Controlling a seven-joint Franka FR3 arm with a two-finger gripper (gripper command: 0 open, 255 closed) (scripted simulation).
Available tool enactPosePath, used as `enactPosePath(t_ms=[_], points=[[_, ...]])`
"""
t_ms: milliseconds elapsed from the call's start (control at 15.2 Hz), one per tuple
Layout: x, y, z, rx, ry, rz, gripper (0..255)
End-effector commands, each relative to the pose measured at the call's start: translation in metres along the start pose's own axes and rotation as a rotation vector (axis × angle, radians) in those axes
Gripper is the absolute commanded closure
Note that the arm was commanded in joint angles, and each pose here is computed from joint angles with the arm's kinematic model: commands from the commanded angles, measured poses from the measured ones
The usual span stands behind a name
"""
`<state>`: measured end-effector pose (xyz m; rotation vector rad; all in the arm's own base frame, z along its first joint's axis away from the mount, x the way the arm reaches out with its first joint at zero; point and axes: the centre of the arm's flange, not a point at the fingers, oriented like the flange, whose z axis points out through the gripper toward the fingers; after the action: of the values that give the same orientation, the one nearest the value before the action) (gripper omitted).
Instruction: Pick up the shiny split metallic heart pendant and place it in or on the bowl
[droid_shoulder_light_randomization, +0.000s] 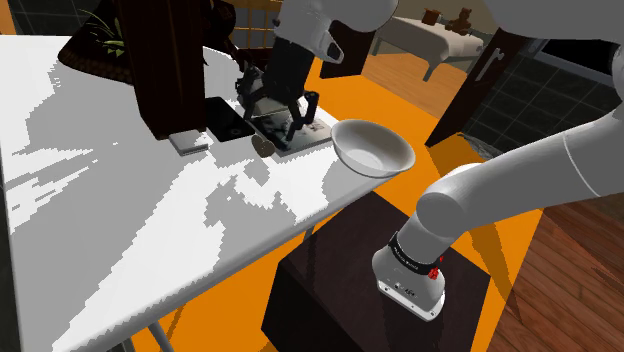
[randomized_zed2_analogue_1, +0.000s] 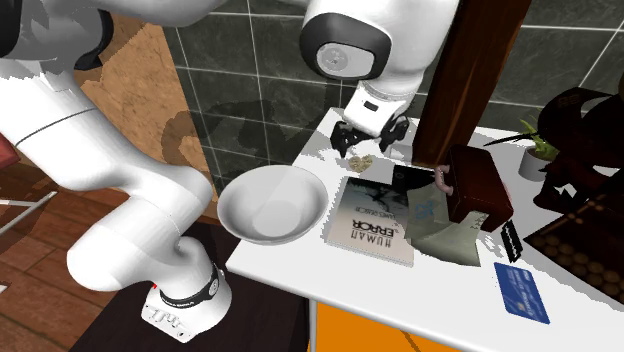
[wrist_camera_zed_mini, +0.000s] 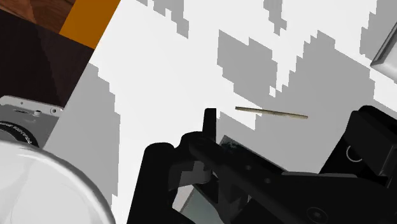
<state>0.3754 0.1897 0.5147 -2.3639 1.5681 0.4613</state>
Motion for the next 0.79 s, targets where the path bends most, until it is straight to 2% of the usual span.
enactPosePath(t_ms=[0, 264, 726], points=[[0.0, -0.001, 0.011, 0.002, -0.002, 0.007, 0], [0.0, -0.001, 0.03, 0.002, -0.002, 0.007, 0], [0.0, -0.001, 0.03, 0.002, -0.002, 0.007, 0]])
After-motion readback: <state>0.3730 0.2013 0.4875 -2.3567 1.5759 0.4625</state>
